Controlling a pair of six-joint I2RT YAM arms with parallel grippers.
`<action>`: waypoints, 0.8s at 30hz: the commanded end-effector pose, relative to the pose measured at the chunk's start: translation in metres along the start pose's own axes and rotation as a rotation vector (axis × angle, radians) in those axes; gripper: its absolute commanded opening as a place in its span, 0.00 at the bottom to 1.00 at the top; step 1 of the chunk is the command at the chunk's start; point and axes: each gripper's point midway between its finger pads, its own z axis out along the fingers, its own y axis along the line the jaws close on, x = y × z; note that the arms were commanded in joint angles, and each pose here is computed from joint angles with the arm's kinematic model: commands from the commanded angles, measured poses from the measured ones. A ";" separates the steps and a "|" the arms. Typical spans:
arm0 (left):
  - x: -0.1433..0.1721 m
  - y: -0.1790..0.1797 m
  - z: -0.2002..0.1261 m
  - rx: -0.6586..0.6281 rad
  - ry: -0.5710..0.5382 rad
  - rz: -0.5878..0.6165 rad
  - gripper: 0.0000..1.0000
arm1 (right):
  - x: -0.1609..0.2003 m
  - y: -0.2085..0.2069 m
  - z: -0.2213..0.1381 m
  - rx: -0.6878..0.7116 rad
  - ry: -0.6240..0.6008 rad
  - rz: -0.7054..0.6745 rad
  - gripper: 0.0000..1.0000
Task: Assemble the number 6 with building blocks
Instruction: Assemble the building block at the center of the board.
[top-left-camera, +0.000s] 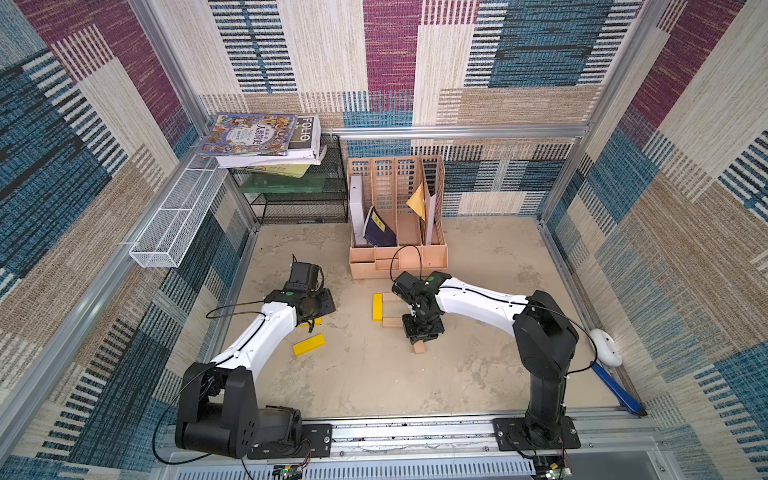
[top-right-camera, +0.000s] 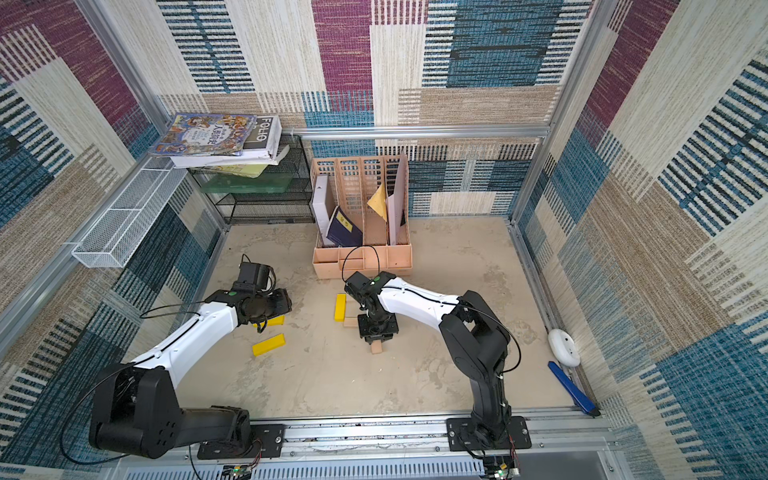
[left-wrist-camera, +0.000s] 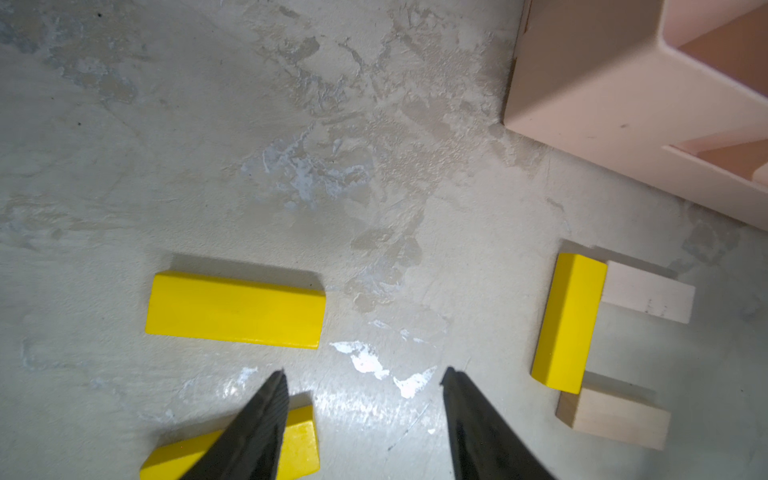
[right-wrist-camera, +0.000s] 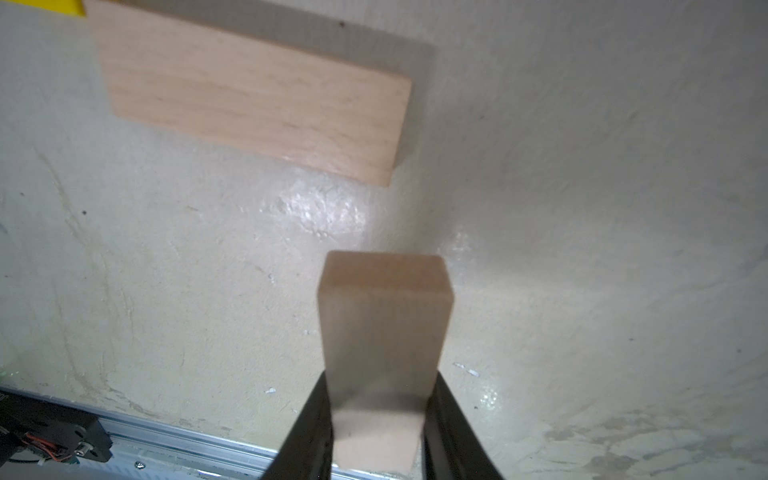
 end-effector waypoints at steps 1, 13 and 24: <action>-0.010 -0.001 -0.001 -0.001 -0.043 0.011 0.63 | 0.003 0.001 -0.002 -0.002 0.018 0.027 0.00; -0.019 0.002 -0.003 -0.037 -0.067 -0.066 0.63 | 0.002 -0.011 -0.007 0.037 0.024 0.050 0.00; -0.001 0.006 0.009 -0.057 -0.045 -0.059 0.63 | 0.002 -0.003 0.001 0.015 -0.041 0.066 0.00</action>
